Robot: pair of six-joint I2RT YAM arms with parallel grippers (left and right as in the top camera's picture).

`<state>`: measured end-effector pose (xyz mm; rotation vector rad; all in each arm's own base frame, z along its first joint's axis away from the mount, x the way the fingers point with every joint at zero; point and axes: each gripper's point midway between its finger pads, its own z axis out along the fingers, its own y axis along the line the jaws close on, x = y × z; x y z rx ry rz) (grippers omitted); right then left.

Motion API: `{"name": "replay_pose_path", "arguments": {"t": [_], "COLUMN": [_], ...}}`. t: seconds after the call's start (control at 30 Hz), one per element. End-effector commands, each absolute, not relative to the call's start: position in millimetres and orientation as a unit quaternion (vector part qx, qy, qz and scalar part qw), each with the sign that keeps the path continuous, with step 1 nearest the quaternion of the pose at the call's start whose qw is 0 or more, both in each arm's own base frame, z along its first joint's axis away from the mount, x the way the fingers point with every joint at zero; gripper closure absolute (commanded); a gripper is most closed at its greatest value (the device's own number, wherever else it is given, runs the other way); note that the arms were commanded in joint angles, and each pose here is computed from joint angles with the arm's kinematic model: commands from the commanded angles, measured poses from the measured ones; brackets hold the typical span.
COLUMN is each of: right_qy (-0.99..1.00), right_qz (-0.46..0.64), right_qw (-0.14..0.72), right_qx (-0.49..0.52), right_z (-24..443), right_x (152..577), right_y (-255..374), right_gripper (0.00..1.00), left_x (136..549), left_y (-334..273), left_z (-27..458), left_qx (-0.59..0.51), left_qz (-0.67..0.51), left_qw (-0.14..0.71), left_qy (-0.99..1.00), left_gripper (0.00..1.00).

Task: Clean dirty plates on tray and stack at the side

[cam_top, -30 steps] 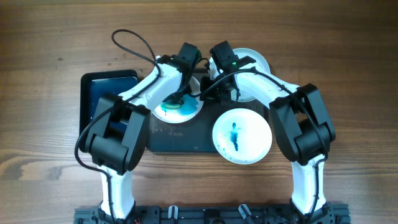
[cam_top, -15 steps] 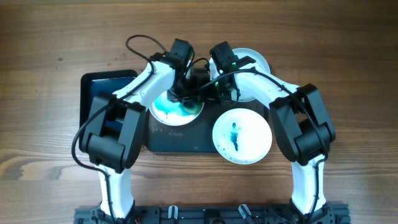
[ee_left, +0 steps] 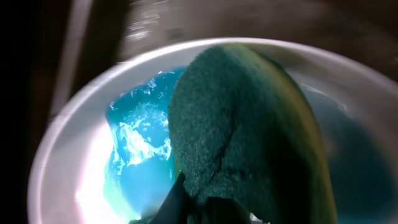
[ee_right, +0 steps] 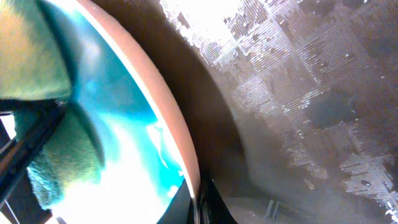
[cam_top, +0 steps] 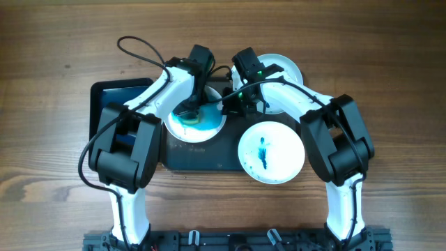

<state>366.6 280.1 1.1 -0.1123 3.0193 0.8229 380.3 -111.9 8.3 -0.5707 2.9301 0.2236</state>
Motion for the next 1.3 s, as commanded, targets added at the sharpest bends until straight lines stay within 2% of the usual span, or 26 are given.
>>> {"name": "replay_pose_path", "arguments": {"t": [0.0, 0.13, 0.27, 0.5, 0.57, 0.77, 1.0, 1.13, 1.2, 1.27], "right_qy": [0.967, 0.968, 0.985, 0.966, 0.942, 0.86, 0.805, 0.796, 0.82, 0.864], "right_qz": [0.251, 0.247, 0.157, -0.073, -0.143, -0.308, -0.363, -0.343, -0.298, -0.231], "right_qw": [-0.01, -0.003, 0.054, 0.235, 0.281, 0.366, 0.438, 0.478, 0.471, 0.429], "right_qx": [-0.037, -0.038, -0.041, -0.073, -0.115, -0.177, -0.17, -0.138, -0.131, -0.13], "right_z": [-14, -10, 16, 105, 127, 172, 213, 242, 233, 206], "right_x": [362, 364, 376, 382, 377, 352, 344, 342, 344, 344], "right_y": [275, 274, 248, 210, 211, 219, 225, 225, 232, 240], "right_gripper": [0.96, 0.96, 0.96, 0.96, 0.96, 0.96, 0.96, 0.96, 0.96, 0.96], "left_x": [370, 401, 412, 418, 419, 420, 420, 421, 422, 422], "left_y": [-99, -93, -59, -50, -50, -50, -50, -50, -50, -50], "left_z": [14, 100, 147, 147, 148, 148, 148, 148, 149, 149], "left_qx": [-0.153, -0.174, -0.215, -0.227, -0.23, -0.23, -0.23, -0.231, -0.25, -0.251], "left_qz": [0.081, -0.018, -0.061, -0.072, -0.073, -0.074, -0.074, -0.075, -0.079, -0.079], "left_qw": [0.041, 0.096, 0.145, 0.15, 0.151, 0.153, 0.153, 0.155, 0.155, 0.155], "left_qy": [0.984, 0.98, 0.964, 0.96, 0.959, 0.958, 0.958, 0.958, 0.953, 0.952], "left_gripper": [0.96, 0.96, 0.96, 0.96, 0.96, 0.96, 0.96, 0.96, 0.96, 0.96]}}
